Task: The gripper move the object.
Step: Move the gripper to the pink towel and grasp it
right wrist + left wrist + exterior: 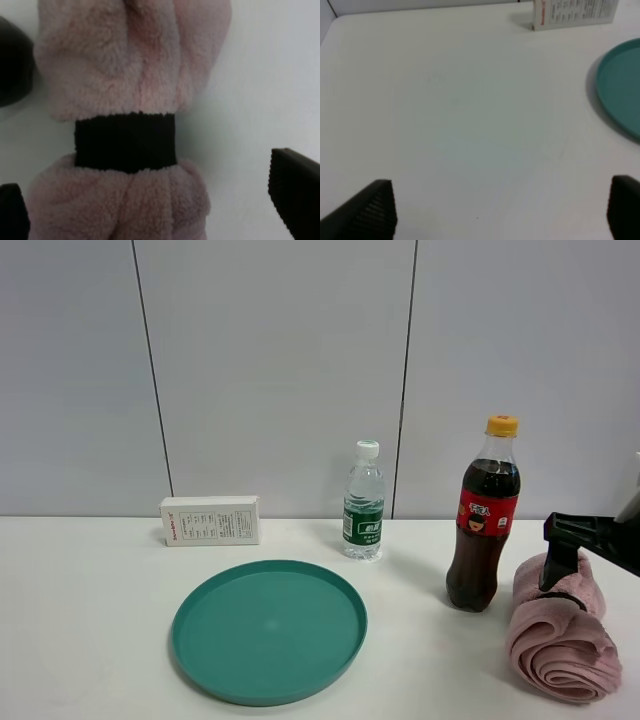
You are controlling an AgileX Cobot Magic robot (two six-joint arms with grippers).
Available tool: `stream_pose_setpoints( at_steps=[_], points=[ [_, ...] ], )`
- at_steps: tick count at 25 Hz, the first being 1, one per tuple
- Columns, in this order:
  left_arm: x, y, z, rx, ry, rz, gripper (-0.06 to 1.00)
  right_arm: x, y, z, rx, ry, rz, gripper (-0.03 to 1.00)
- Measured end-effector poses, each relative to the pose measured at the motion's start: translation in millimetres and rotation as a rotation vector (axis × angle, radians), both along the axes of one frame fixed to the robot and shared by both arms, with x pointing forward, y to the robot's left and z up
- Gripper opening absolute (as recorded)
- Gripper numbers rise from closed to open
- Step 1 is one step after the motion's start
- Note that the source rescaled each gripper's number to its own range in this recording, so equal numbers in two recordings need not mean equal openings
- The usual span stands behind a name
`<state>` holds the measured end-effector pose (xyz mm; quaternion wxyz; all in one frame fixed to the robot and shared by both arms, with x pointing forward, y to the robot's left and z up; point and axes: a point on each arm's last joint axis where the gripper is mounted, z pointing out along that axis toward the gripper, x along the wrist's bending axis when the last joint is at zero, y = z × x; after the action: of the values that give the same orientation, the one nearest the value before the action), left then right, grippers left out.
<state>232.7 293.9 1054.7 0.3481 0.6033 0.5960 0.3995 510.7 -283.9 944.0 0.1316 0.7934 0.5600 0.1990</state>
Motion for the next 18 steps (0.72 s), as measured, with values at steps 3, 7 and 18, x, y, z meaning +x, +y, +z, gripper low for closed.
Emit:
stream_pose_setpoints(
  at_steps=[3, 7, 18],
  points=[
    [0, 0, 0, 0.000, 0.000, 0.000, 1.00, 2, 0, -7, 0.010, 0.017, -0.021, 1.00],
    [0, 0, 0, 0.000, 0.000, 0.000, 1.00, 6, 1, -12, 0.015, 0.004, -0.025, 1.00],
    [0, 0, 0, 0.000, 0.000, 0.000, 1.00, 20, 2, -48, 0.019, 0.010, -0.021, 1.00]
  ],
)
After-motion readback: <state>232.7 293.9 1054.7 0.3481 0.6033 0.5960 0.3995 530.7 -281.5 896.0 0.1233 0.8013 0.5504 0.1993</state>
